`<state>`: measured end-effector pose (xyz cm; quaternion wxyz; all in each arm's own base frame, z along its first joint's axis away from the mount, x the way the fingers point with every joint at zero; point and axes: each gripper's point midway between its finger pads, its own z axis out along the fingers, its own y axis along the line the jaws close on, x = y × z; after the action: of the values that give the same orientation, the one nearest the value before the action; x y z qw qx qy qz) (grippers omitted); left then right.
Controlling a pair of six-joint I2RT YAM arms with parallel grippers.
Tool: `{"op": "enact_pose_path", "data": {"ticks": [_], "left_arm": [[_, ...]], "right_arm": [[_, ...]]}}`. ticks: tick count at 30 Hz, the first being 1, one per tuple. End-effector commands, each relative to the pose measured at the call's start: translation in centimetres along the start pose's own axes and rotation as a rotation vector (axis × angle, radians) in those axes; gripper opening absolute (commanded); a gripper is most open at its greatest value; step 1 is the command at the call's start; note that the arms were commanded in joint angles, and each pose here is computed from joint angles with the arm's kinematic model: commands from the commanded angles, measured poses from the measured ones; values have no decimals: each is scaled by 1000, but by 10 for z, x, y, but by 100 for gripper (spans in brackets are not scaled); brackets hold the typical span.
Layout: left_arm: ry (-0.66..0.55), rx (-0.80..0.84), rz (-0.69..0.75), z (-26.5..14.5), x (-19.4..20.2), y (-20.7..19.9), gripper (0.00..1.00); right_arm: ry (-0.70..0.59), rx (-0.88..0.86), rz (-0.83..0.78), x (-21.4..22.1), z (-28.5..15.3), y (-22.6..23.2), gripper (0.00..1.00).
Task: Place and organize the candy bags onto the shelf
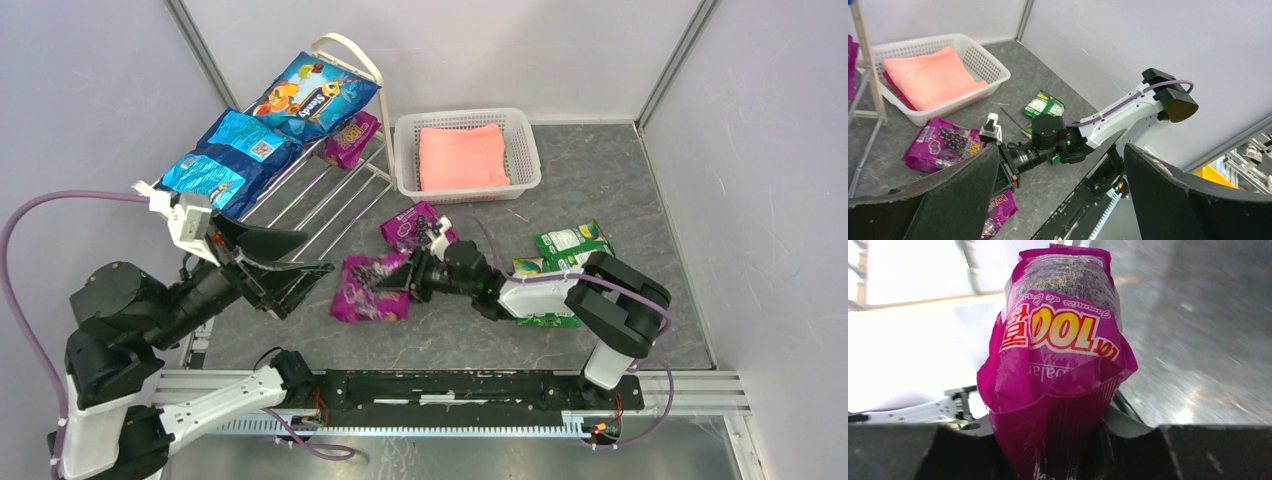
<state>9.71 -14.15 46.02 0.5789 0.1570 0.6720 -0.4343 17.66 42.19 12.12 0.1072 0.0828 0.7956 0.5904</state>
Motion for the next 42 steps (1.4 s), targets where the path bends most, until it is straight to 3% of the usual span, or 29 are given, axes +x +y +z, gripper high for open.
{"op": "enact_pose_path", "data": {"ticks": [1, 9, 15, 22, 31, 42], "left_arm": [[-32, -25, 95, -14, -13, 6, 100], [-88, -41, 157, -41, -38, 5, 100], [-124, -7, 168, -53, -48, -2, 100], [-160, 34, 153, -71, -53, -9, 100], [-180, 28, 142, -87, -49, -4, 100], [-169, 76, 127, -84, -44, -12, 100]], "right_arm": [[-116, -303, -81, -34, 3, 136, 35], [-261, -433, -111, -73, 21, 223, 35], [-348, -485, -97, -97, 57, 265, 36], [-543, -462, -102, -142, 98, 277, 35], [-698, -472, -65, -170, 133, 284, 35], [-766, -503, -28, -179, 154, 279, 35]]}}
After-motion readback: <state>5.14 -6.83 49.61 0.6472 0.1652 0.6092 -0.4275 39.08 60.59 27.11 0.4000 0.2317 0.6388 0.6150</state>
